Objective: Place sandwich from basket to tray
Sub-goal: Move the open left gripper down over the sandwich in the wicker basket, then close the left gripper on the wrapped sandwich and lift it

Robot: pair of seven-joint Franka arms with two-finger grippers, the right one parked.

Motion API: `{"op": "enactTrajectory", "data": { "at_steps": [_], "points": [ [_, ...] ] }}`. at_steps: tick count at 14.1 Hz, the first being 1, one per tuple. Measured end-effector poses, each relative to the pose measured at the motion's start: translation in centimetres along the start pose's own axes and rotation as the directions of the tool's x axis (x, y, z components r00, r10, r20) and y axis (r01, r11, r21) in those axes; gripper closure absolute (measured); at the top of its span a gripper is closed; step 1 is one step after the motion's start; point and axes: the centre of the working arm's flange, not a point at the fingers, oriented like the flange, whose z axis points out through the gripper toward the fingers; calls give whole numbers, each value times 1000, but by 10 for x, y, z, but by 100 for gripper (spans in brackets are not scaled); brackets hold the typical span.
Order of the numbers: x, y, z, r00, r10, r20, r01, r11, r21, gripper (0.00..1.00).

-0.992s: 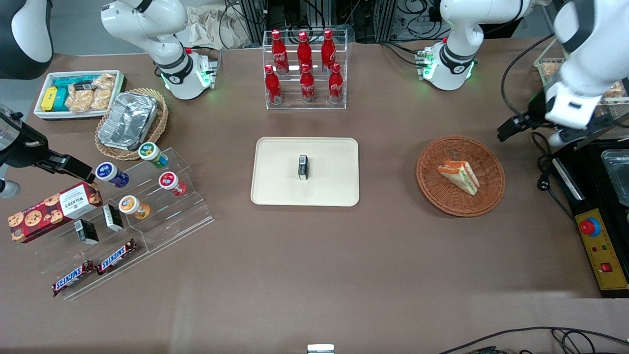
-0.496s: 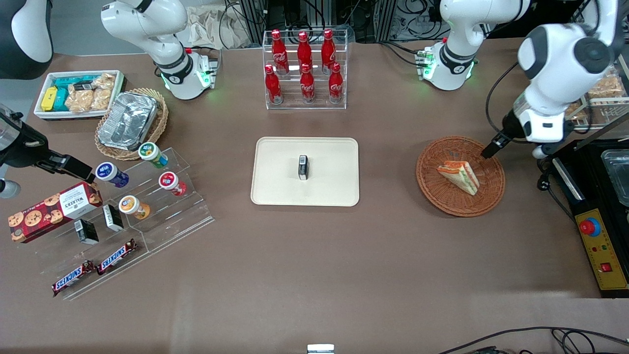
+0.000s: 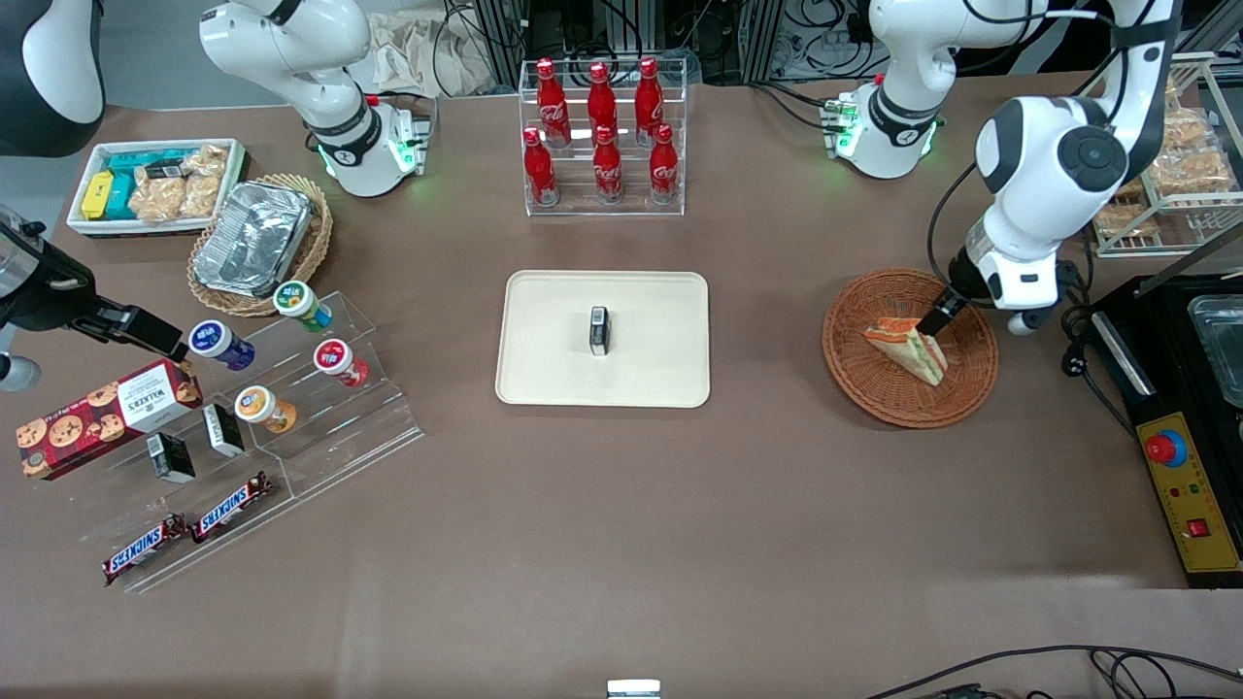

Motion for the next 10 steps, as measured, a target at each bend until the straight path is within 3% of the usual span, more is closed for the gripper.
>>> {"op": "enactTrajectory", "data": {
  "at_steps": [4, 10],
  "points": [
    [5, 6, 30, 999, -32, -10, 31, 999, -12, 0],
    [-4, 9, 62, 999, -37, 4, 37, 999, 8, 0]
  ]
}}
